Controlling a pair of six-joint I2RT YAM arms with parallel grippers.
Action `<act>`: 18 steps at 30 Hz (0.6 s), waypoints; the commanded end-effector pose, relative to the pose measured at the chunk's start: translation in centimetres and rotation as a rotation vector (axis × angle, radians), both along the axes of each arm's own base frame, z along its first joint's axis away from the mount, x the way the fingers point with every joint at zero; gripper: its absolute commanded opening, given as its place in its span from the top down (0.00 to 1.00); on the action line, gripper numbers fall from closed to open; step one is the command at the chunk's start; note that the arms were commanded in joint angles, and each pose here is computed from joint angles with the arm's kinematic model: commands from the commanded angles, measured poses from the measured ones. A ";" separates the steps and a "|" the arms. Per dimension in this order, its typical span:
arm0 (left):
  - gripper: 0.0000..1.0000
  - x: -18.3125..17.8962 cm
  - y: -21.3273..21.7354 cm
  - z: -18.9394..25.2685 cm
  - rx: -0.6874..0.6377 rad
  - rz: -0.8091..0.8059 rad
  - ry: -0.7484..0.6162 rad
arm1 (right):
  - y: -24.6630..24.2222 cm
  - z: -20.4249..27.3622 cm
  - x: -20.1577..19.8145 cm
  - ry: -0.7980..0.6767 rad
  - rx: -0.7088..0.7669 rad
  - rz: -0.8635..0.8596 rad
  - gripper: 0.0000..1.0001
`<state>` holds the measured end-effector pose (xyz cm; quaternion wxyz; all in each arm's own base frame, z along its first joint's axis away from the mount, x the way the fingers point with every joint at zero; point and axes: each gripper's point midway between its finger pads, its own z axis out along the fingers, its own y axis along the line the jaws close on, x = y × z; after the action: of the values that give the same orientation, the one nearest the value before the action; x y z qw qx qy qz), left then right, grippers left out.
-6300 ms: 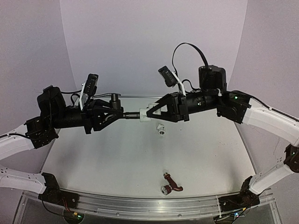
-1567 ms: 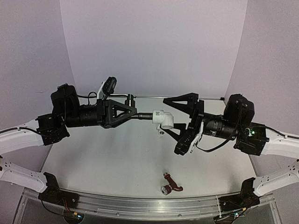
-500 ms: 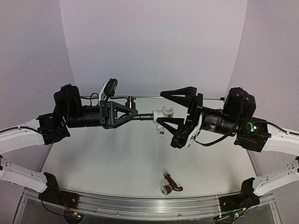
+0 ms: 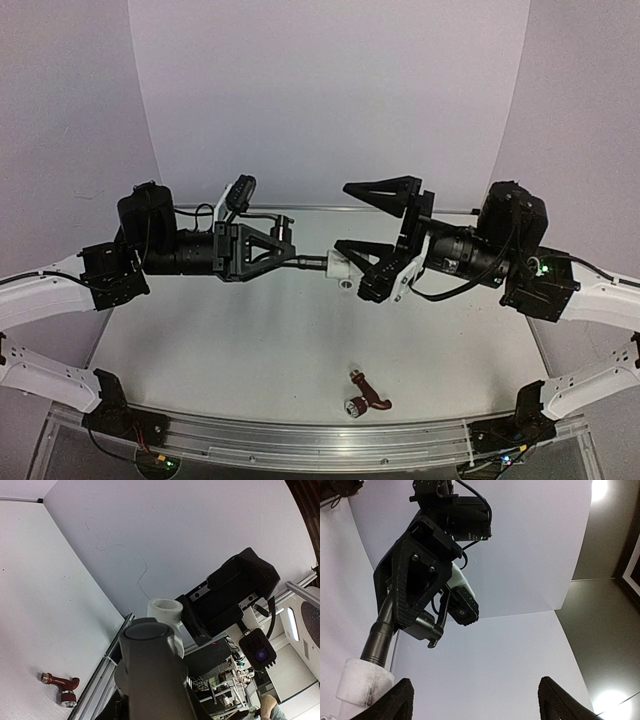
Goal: Install the water faucets
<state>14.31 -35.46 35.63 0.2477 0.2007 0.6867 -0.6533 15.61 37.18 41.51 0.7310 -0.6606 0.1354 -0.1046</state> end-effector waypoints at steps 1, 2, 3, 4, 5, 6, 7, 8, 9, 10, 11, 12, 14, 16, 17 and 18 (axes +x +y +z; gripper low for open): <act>1.00 -2.0 1.1 5.5 -0.124 -0.067 -0.122 | -0.5 2.5 0.7 -0.011 0.062 -0.047 0.18; 1.00 -2.2 1.2 5.6 -0.126 -0.073 -0.125 | -0.5 2.4 0.8 -0.010 0.059 -0.050 0.18; 1.00 -2.3 1.3 5.7 -0.128 -0.078 -0.127 | -0.5 2.2 0.8 -0.009 0.055 -0.052 0.18; 1.00 -2.5 1.3 5.8 -0.129 -0.085 -0.129 | -0.5 2.0 0.8 -0.009 0.050 -0.053 0.18; 1.00 -2.7 1.4 5.9 -0.133 -0.094 -0.133 | -0.5 1.8 0.9 -0.009 0.044 -0.054 0.18; 1.00 -2.9 1.4 6.1 -0.139 -0.106 -0.139 | -0.5 1.6 0.9 -0.007 0.040 -0.055 0.18; 1.00 -3.2 1.4 6.2 -0.144 -0.120 -0.141 | -0.5 1.4 1.0 -0.005 0.034 -0.057 0.18; 1.00 -3.4 1.5 6.4 -0.151 -0.133 -0.146 | -0.5 1.2 1.2 -0.003 0.029 -0.060 0.18; 1.00 -3.6 1.6 6.6 -0.158 -0.140 -0.152 | -0.5 1.0 1.2 -0.002 0.025 -0.061 0.18; 1.00 -3.7 1.7 6.7 -0.163 -0.144 -0.156 | -0.5 0.9 1.4 0.000 0.021 -0.062 0.18; 1.00 -3.7 1.7 6.8 -0.165 -0.142 -0.157 | -0.6 0.7 1.4 0.002 0.017 -0.061 0.18; 1.00 -3.7 1.8 6.9 -0.168 -0.140 -0.159 | -0.5 0.5 1.4 0.004 0.013 -0.059 0.18; 1.00 -3.8 1.8 7.1 -0.175 -0.145 -0.164 | -0.5 0.2 1.4 0.007 0.005 -0.055 0.18; 1.00 -4.0 1.8 7.3 -0.181 -0.154 -0.167 | -0.5 -0.2 1.3 0.010 -0.006 -0.049 0.18; 1.00 -4.0 1.8 7.4 -0.184 -0.158 -0.168 | -0.5 -0.6 1.3 0.012 -0.015 -0.044 0.18; 1.00 -4.0 1.7 7.5 -0.186 -0.160 -0.168 | -0.5 -0.8 1.2 0.013 -0.022 -0.038 0.18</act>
<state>11.83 -34.92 36.62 0.2212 0.2495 0.6613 -0.6719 16.89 36.76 41.25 0.7253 -0.6598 0.1542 -0.1214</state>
